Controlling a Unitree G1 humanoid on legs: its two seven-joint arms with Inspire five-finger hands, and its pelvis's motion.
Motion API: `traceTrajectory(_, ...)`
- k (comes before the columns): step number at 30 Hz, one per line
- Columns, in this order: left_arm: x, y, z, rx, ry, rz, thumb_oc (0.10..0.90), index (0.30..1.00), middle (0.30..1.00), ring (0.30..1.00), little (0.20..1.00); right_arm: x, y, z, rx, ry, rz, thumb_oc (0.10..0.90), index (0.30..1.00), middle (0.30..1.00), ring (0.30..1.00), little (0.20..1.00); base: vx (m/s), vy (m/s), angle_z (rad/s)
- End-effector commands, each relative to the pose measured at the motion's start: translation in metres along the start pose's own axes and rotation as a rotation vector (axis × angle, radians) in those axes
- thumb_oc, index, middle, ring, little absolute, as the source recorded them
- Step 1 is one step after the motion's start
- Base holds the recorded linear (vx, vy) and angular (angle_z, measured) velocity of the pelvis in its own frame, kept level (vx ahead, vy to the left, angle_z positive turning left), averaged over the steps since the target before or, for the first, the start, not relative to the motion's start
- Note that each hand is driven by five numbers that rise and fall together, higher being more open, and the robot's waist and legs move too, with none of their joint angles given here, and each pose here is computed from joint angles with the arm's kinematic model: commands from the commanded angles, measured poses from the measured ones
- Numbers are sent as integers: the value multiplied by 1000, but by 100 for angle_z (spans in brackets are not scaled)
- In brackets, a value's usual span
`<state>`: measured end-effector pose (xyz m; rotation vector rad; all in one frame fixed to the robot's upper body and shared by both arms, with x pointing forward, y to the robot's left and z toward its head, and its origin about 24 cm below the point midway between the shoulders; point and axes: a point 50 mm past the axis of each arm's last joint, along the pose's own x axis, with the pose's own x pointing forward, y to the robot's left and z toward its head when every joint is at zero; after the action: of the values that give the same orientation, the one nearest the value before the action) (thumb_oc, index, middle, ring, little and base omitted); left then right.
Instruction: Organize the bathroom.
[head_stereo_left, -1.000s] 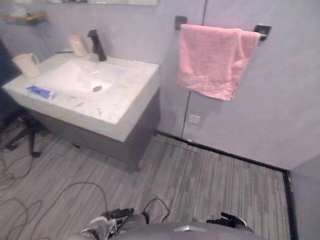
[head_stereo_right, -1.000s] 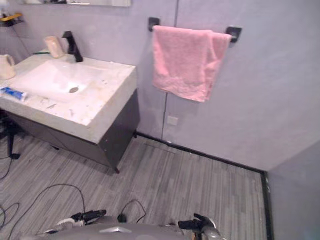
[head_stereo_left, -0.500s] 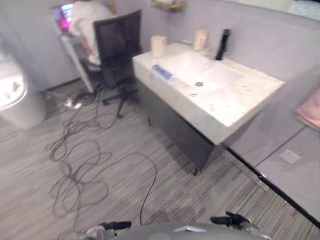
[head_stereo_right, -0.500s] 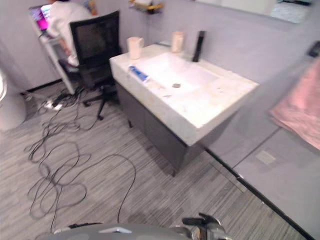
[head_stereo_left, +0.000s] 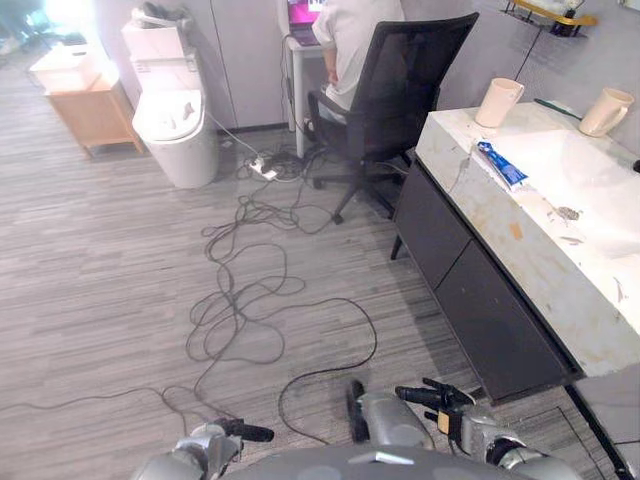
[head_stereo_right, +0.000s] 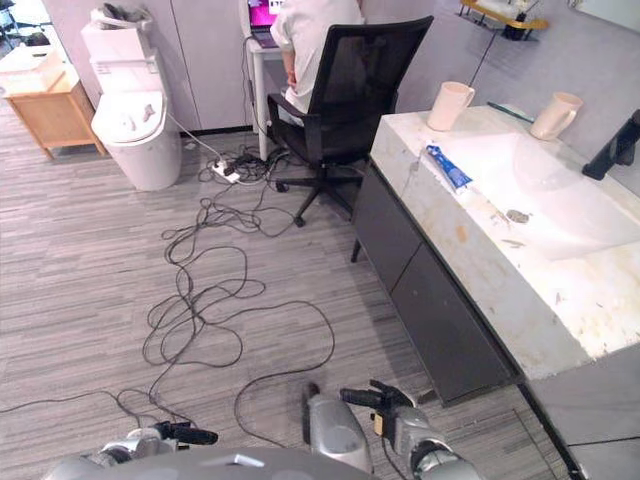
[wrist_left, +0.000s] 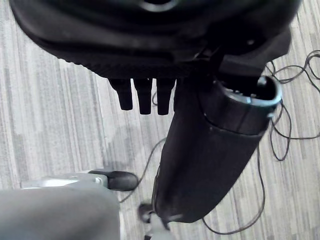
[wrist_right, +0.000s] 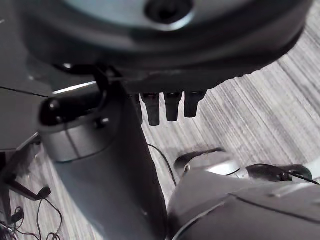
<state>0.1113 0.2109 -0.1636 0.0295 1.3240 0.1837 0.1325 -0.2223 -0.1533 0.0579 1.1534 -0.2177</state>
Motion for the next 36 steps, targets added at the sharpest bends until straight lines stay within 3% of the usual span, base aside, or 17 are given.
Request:
traceTrajectory(1, -1, -9, 21, 3, -114, -27, 800, 900, 900, 900, 900, -15, -50, -65, -132, 255, -146, 800, 900, 900, 900, 900, 384, 100, -5)
traceTrajectory(6, -2, -23, 31, 69, -133, -63, 800, 900, 900, 900, 900, -18, -46, -80, -80, 285, -136, 800, 900, 900, 900, 900, 373, 55, 49)
traceTrajectory(13, -3, -17, 40, 19, -151, -5, 800, 900, 900, 900, 900, -13, -47, -60, -91, 203, -145, 800, 900, 900, 900, 900, 252, -6, 0)
traceTrajectory(17, -1, 8, 6, -17, -116, 55, 800, 900, 900, 900, 900, -5, -31, -32, -189, 130, -104, 800, 900, 900, 900, 900, 497, 230, -183)
traceTrajectory(26, -2, 27, -26, 79, -11, 96, 800, 900, 900, 900, 900, -5, -28, -25, -164, 27, -117, 800, 900, 900, 900, 900, 270, 243, -151)
traceTrajectory(36, -3, 40, -13, 70, -107, 131, 800, 900, 900, 900, 900, -8, -24, -43, -206, 71, -65, 800, 900, 900, 900, 900, 319, -43, -105)
